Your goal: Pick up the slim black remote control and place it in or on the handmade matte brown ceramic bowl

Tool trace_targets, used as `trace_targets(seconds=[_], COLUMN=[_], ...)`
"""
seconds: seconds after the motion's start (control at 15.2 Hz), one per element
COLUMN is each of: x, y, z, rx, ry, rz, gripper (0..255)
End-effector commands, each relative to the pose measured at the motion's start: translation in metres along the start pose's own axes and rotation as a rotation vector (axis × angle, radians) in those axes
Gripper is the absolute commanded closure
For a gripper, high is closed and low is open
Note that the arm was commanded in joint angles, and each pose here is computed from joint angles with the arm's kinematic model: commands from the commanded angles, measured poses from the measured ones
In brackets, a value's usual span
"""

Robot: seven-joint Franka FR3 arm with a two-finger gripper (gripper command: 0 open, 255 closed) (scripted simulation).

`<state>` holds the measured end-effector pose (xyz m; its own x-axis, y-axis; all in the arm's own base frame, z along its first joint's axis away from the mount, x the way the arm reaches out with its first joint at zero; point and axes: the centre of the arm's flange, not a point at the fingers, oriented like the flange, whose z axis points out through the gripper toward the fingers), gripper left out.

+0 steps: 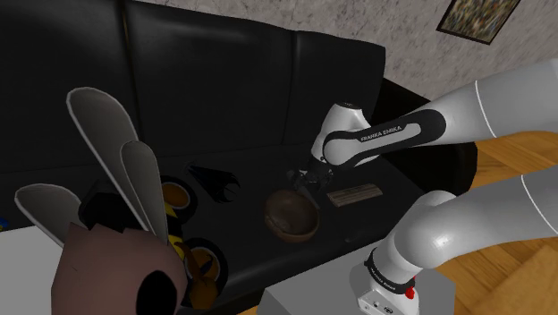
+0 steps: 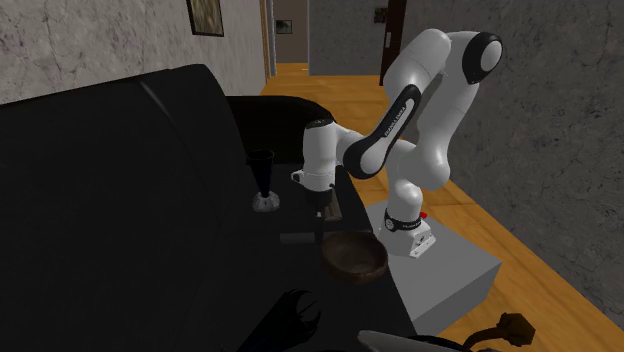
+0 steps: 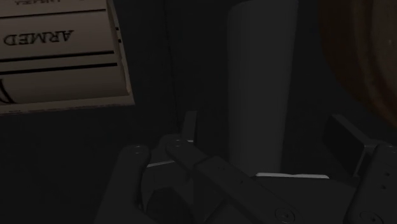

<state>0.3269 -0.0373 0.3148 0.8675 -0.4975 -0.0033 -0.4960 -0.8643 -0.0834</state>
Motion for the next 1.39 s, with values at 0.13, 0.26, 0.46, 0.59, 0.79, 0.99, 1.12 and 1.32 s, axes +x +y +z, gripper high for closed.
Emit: trace_targets(seconds=[0.13,0.26,0.46,0.59,0.79,0.99,1.12,1.32], x=[0.000,0.000,0.000,0.000,0.000,0.000,0.000,0.000], y=[0.000,0.000,0.000,0.000,0.000,-0.001,-0.002,-0.004], z=[0.000,0.000,0.001,0.000,0.000,-0.015,-0.026,-0.042], rx=[0.000,0.000,0.000,0.000,0.000,0.000,0.000,0.000], ry=[0.000,0.000,0.000,0.000,0.000,0.000,0.000,0.000], rz=[0.000,0.000,0.000,0.000,0.000,0.000,0.000,0.000], gripper=[0,255,255,255,255,255,255,255])
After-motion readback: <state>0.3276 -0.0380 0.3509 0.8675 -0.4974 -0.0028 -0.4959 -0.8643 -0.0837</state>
